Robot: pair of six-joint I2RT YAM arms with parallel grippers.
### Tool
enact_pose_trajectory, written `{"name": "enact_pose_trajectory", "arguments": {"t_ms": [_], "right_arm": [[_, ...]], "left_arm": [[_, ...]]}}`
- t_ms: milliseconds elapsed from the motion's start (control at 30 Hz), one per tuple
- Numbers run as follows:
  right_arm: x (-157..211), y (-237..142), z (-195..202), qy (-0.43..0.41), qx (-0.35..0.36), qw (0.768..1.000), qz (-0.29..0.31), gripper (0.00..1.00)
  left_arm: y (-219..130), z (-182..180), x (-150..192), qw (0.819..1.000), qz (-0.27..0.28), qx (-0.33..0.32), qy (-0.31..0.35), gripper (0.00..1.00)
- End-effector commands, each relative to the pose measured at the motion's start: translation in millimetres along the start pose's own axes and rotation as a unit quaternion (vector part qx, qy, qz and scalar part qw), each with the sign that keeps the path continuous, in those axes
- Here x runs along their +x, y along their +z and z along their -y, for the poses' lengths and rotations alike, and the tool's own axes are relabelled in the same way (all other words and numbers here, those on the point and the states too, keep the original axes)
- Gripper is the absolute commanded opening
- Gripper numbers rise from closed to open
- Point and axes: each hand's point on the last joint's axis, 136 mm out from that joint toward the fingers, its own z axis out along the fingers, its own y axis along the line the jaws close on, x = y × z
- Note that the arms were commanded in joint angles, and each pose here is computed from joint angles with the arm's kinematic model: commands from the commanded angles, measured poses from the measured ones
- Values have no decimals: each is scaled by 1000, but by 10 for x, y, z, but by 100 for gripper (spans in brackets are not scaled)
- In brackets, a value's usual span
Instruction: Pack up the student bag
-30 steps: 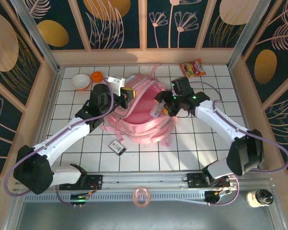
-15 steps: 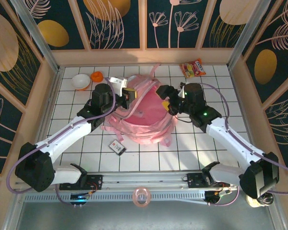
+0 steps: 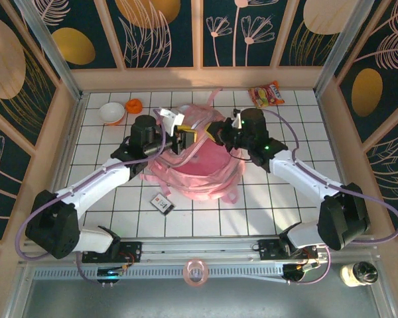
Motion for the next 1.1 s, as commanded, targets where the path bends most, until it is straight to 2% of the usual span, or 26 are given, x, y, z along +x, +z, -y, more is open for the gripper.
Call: {"name": "enact_pose_trajectory", "arguments": {"t_ms": [0, 67, 167, 300, 433, 567, 633, 700, 833, 867, 933, 967, 1033, 1067], "right_arm": [[-161, -138, -213, -39, -29, 999, -14, 0], [-168, -199, -151, -50, -14, 998, -37, 0], [-175, -286, -62, -61, 5, 996, -61, 0], [-225, -377, 27, -64, 11, 994, -89, 0], [-270, -412, 117, -63, 19, 992, -109, 0], [-342, -421, 240, -57, 27, 991, -115, 0], [-440, -455, 372, -52, 44, 992, -105, 6], [-605, -549, 583, -35, 74, 994, -76, 19], [-851, -790, 951, -16, 120, 992, -24, 35], [-873, -837, 1000, -17, 131, 991, -17, 40], [-879, -944, 1080, -19, 164, 986, -2, 49], [-876, -998, 1092, -23, 178, 984, 5, 50], [-868, -1131, 1074, -36, 207, 977, 30, 52], [-857, -1188, 1063, -42, 221, 973, 41, 53]], "left_arm": [[-152, 70, -78, 990, -13, 3, 140, 64], [-228, -27, 168, 977, -66, 0, 201, 76], [-362, -232, 382, 958, -107, -11, 265, 86], [-442, -417, 673, 928, -157, -11, 337, 89], [-395, -444, 956, 887, -189, 33, 419, 86], [-242, -512, 1053, 871, -184, 39, 454, 86], [-156, -565, 1173, 861, -198, 39, 468, 86], [-95, -598, 1309, 852, -218, 44, 474, 86], [3, -674, 1602, 842, -243, 44, 480, 85], [14, -695, 1671, 839, -250, 42, 482, 83], [55, -762, 1768, 833, -258, 26, 488, 69], [59, -775, 1794, 833, -261, 25, 488, 60], [89, -772, 1760, 841, -258, 21, 475, 34], [91, -745, 1738, 844, -256, 26, 470, 26]]}}
